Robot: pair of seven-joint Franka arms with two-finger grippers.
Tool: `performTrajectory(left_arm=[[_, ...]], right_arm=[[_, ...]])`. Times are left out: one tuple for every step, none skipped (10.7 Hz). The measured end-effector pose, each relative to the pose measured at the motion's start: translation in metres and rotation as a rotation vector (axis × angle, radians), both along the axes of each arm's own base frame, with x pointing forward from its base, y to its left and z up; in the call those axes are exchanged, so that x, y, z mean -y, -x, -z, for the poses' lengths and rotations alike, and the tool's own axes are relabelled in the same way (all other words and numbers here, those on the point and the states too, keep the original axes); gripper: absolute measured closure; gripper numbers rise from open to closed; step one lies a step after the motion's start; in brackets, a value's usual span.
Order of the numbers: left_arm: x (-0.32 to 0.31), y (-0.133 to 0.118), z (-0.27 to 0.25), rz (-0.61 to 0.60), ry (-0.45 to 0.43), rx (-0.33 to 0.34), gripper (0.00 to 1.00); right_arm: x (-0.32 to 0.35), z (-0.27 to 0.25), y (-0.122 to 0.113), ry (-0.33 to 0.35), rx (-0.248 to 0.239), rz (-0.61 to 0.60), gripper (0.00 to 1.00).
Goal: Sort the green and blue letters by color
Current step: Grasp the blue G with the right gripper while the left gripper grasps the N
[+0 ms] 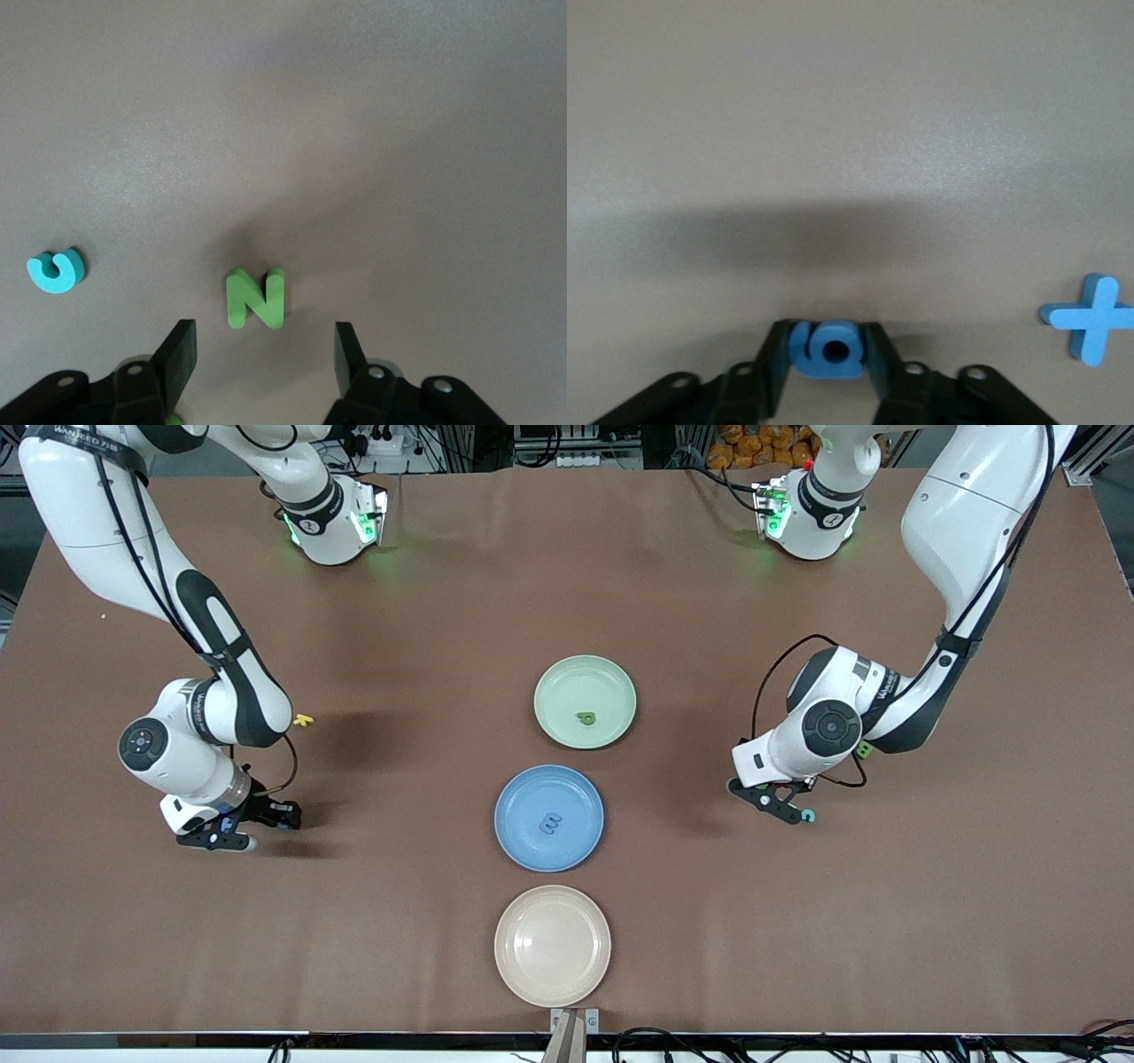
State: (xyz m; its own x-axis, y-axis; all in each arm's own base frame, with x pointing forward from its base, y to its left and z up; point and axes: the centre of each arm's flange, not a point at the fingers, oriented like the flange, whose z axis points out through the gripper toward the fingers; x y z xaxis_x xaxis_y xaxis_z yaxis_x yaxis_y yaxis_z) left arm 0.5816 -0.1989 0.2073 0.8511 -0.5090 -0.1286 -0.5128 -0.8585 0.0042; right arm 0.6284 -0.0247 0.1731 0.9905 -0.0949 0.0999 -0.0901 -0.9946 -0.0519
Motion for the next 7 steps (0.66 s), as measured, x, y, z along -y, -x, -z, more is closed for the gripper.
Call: performTrajectory(left_arm=[[0.0, 0.0, 0.001, 0.013, -0.008, 0.005, 0.3], [0.0, 0.001, 0.003, 0.022, -0.012, 0.008, 0.31], [0.001, 0.002, 0.006, 0.027, -0.014, 0.006, 0.32], [0.001, 0.003, 0.01, 0.028, -0.012, 0.003, 0.33], [0.001, 0.003, 0.013, 0.028, -0.009, 0.0, 0.33], [0.001, 0.004, 0.016, 0.028, -0.007, -0.003, 0.33], [0.002, 0.004, 0.018, 0.028, -0.003, -0.002, 0.33]], right_arm=[[-0.001, -0.004, -0.001, 0.0, 0.004, -0.001, 0.62], [-0.001, -0.003, 0.0, 0.0, 0.003, -0.002, 0.63], [-0.002, -0.003, 0.0, 0.0, 0.003, -0.002, 0.63], [-0.003, -0.003, 0.0, -0.001, 0.004, -0.004, 0.63], [-0.006, -0.005, -0.002, -0.004, 0.008, -0.008, 0.63], [-0.008, -0.01, -0.004, -0.005, 0.007, -0.012, 0.63], [-0.012, -0.02, -0.006, -0.009, -0.008, -0.009, 0.63]])
